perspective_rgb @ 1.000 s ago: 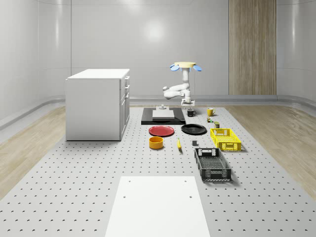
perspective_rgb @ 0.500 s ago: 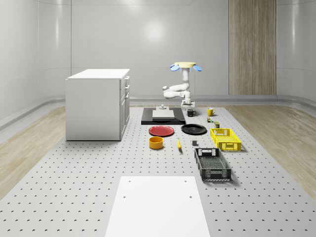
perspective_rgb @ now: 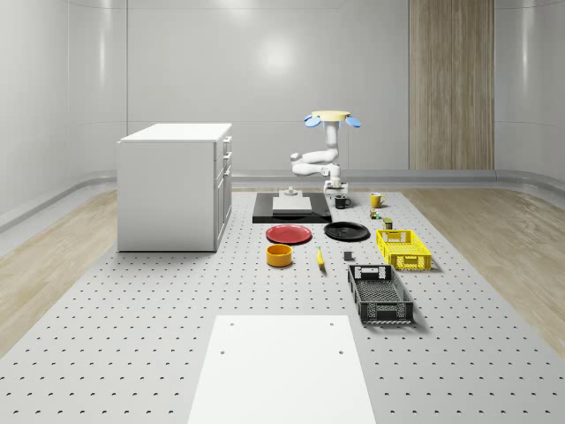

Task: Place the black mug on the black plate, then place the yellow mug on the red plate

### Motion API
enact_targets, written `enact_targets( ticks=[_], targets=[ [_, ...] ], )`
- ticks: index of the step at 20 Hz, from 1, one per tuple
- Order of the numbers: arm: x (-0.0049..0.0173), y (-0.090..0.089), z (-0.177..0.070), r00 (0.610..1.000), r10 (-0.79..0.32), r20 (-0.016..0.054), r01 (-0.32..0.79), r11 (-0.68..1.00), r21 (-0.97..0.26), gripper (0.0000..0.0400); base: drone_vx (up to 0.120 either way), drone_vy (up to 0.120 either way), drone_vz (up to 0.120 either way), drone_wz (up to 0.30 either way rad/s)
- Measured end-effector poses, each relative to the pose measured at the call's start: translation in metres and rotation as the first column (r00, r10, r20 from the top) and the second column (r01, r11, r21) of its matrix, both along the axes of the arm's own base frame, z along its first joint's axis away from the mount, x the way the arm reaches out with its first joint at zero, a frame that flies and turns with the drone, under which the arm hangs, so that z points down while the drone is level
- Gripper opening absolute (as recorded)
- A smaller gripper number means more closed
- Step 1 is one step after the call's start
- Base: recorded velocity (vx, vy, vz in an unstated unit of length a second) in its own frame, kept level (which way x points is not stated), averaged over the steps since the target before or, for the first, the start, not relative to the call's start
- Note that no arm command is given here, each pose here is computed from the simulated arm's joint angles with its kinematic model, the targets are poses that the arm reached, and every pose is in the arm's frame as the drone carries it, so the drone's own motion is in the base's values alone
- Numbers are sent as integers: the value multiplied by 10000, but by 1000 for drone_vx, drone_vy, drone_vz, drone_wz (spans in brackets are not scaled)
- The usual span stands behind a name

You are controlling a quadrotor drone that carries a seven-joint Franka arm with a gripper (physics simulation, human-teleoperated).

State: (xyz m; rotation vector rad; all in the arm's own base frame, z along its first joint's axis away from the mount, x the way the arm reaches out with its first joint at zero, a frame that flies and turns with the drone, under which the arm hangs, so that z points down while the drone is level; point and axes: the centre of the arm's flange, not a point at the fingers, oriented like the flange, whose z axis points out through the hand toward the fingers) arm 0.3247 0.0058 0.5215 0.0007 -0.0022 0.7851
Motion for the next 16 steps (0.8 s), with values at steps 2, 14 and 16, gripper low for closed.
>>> enact_targets(
  ticks=[2, 14, 16],
  targets=[
    [0, 8, 5, 10000, 0, 0, 0, 10000, 0, 400, 0, 0, 0, 0],
    [-15, 20, 12, 10000, 2, -1, -2, 10000, 0, 400, 0, 0, 0, 0],
    [-17, 21, 12, 10000, 2, -1, -2, 10000, 0, 301, 0, 0, 0, 0]
  ],
)
